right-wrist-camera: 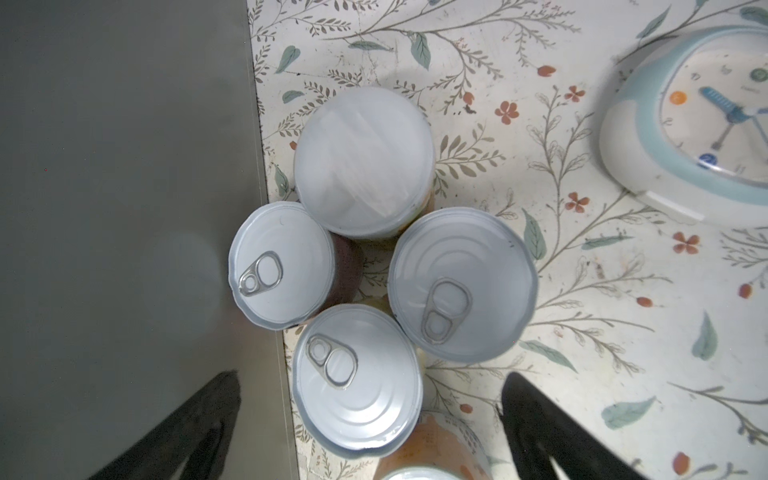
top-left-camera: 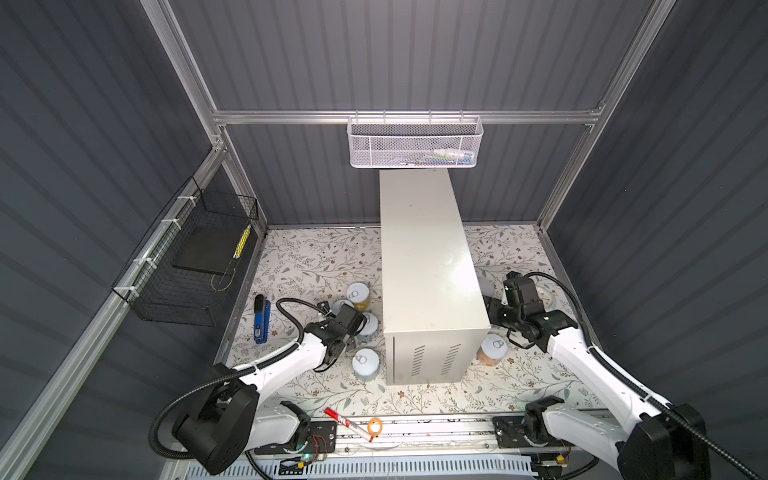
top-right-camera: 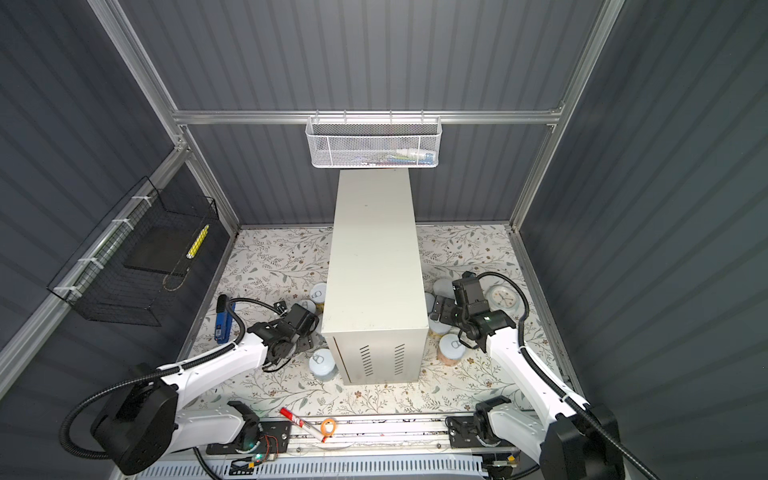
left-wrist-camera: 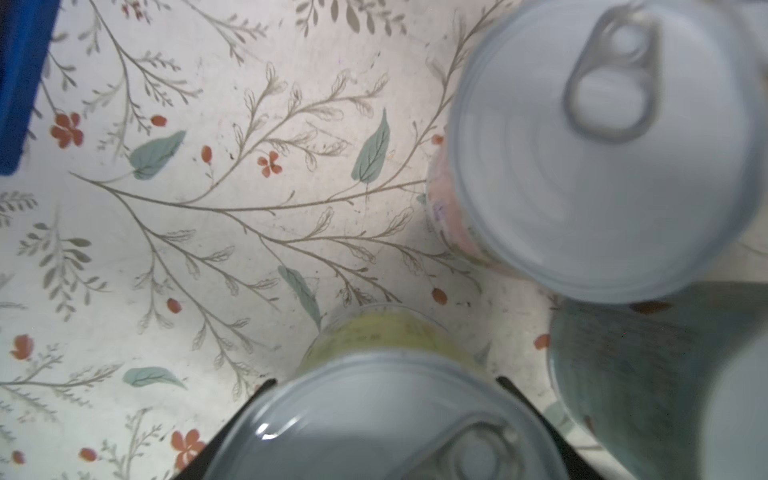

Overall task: Place and organize the canned foods onto the counter
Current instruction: 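Lift the green-labelled can with the left gripper onto the cabinet top, then release the can on the cabinet while the right gripper reaches toward it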

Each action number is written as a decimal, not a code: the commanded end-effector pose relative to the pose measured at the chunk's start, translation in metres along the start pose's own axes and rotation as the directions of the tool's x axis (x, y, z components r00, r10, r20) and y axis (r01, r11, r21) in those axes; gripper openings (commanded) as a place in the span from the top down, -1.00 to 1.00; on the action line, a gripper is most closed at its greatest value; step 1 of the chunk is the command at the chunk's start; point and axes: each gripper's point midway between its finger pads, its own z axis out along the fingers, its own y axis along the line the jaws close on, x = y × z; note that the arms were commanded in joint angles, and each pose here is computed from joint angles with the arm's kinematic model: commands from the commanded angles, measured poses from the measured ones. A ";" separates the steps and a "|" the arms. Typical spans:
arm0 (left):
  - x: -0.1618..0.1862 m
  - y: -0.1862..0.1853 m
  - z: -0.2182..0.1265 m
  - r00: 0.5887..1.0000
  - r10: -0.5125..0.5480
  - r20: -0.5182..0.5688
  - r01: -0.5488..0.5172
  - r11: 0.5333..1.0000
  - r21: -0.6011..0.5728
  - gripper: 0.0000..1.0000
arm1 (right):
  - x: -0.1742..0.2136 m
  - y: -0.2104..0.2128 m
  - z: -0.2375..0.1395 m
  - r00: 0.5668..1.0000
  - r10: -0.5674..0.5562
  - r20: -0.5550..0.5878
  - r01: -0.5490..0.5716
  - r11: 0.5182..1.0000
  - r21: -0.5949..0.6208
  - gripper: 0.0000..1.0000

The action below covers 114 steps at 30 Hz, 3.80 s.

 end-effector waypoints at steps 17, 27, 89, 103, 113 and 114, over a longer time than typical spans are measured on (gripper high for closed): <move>-0.195 -0.039 -0.226 0.859 0.311 0.406 -0.382 0.918 0.103 1.00 | -0.023 0.005 -0.038 0.996 0.006 0.091 -0.003 1.000 -0.023 -0.98; -0.208 -0.116 -0.273 0.822 0.463 0.333 -0.568 0.720 0.400 1.00 | -0.027 0.007 -0.043 0.994 0.013 0.105 -0.010 0.999 -0.030 -0.98; -0.230 -0.235 -0.293 0.662 0.461 0.591 -0.748 0.462 0.476 -0.99 | -0.108 0.063 -0.126 0.954 -0.043 0.297 0.105 0.975 -0.194 -0.98; -0.283 -0.179 -0.361 0.613 0.245 0.752 -0.678 0.651 0.341 -0.99 | -0.140 0.099 -0.211 0.882 -0.117 0.457 0.259 0.929 -0.263 -0.76; -0.274 -0.136 -0.369 0.560 0.115 0.820 -0.615 0.722 0.318 -0.99 | -0.131 0.176 -0.249 0.827 -0.241 0.509 0.471 0.791 -0.391 -0.67; -0.271 -0.131 -0.365 0.560 0.106 0.822 -0.602 0.734 0.316 -0.98 | -0.129 0.184 -0.250 0.819 -0.257 0.513 0.493 0.774 -0.398 -0.67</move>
